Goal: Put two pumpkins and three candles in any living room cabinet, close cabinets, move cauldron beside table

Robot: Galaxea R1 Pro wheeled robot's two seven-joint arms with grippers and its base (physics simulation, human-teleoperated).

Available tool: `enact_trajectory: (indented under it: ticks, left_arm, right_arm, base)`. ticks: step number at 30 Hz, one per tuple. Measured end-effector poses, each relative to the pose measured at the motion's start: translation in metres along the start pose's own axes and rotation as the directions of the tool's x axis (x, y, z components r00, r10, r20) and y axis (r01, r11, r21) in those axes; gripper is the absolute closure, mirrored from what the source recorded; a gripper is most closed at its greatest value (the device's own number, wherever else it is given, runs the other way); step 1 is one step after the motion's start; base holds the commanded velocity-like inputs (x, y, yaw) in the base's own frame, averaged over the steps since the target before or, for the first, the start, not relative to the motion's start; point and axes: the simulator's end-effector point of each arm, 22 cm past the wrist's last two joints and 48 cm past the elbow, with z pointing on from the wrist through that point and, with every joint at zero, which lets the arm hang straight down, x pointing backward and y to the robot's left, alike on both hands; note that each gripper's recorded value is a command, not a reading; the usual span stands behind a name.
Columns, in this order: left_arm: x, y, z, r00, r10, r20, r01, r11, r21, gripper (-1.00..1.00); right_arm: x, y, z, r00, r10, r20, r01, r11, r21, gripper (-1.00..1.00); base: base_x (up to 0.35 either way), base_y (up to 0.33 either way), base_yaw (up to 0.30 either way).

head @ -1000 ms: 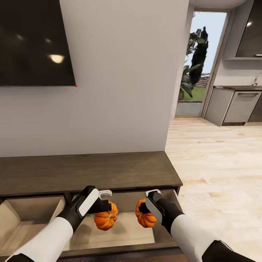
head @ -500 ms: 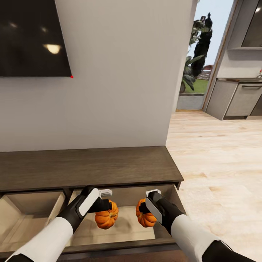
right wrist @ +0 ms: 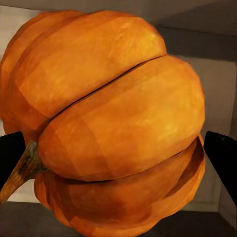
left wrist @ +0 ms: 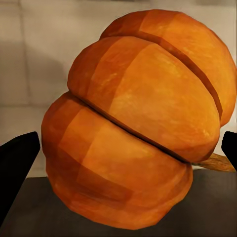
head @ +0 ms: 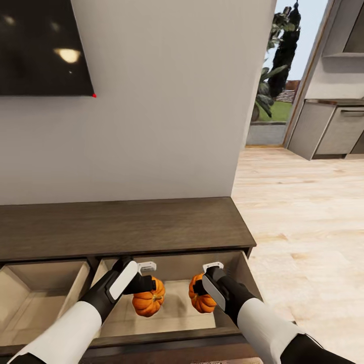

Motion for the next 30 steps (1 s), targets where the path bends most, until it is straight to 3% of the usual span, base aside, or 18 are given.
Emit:
enact_trajectory:
  ticks: [18, 29, 30]
  left_arm:
    - [0.012, 0.006, 0.036, 0.999, -0.028, -0.032, 0.028, 1.000, -0.010, 1.00]
    - [0.010, 0.006, 0.036, 0.999, -0.035, -0.021, 0.035, 0.999, -0.011, 1.00]
    - [0.010, 0.006, 0.036, 0.999, -0.035, -0.021, 0.035, 0.999, -0.010, 1.00]
  right_arm:
    - [0.026, 0.005, 0.033, 0.998, -0.001, -0.066, 0.001, 1.000, -0.011, 1.00]
    - [0.026, 0.005, 0.033, 0.998, -0.002, -0.064, 0.001, 1.000, -0.011, 1.00]
    - [0.026, 0.005, 0.033, 0.998, -0.002, -0.064, 0.001, 1.000, -0.011, -1.00]
  base:
    - [0.000, 0.000, 0.000]
    - [0.000, 0.000, 0.000]
    - [0.000, 0.000, 0.000]
